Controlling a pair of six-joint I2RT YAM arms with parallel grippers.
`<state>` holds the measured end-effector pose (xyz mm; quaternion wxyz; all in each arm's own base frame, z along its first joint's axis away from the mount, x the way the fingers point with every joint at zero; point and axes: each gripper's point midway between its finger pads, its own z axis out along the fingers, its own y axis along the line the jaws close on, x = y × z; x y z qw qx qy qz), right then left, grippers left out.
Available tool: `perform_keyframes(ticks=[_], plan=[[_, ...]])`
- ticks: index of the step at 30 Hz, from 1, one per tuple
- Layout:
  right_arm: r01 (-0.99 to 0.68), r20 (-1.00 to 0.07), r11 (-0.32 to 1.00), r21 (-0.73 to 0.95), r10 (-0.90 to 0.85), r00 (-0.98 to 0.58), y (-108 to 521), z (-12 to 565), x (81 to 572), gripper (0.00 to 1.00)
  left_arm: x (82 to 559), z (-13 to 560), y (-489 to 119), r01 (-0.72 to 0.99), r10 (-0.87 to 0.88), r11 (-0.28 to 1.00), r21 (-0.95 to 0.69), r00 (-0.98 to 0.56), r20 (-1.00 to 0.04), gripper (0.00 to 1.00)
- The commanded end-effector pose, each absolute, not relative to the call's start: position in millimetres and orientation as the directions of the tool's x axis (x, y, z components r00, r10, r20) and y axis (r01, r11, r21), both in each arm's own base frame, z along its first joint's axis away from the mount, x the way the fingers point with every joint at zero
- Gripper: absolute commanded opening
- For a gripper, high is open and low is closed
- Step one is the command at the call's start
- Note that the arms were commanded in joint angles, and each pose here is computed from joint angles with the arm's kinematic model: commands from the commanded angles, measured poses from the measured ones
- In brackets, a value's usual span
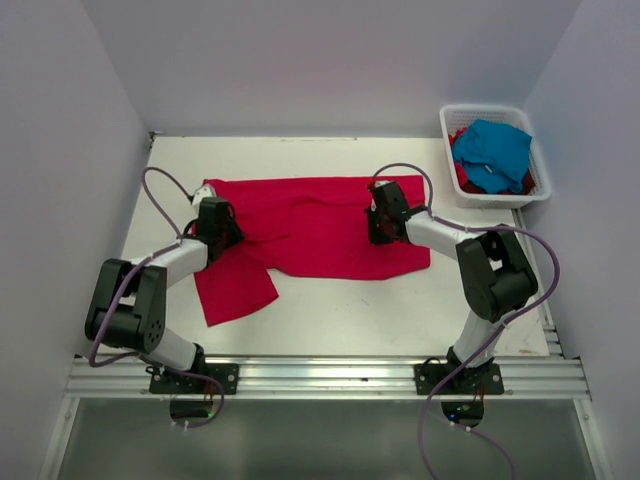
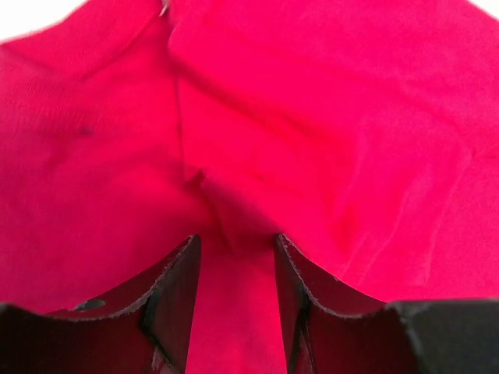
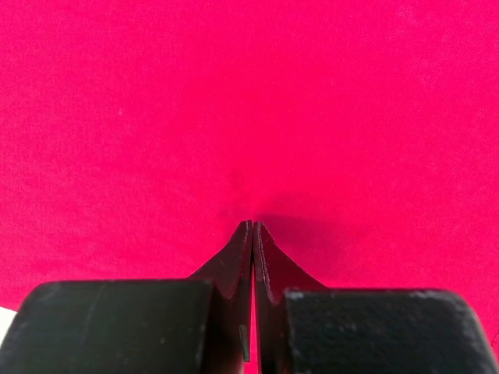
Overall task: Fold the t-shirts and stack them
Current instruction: Fold the flattened tshirt in 1/3 of the way
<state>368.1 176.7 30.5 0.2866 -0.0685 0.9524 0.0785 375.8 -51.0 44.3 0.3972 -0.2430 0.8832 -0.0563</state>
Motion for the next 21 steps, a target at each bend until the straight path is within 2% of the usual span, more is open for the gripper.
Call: perform_keyframes(ticks=[1, 21], plan=[[-0.193, -0.576, 0.974, 0.115, -0.093, -0.812, 182, 38, 374, 0.0, 373, 67, -52, -0.38, -0.512, 0.854, -0.354, -0.499, -0.699, 0.46], [-0.194, -0.57, 0.975, 0.11, -0.098, -0.816, 181, 36, 372, 0.0, 363, 42, -35, -0.453, -0.489, 0.854, -0.257, -0.526, -0.696, 0.42]])
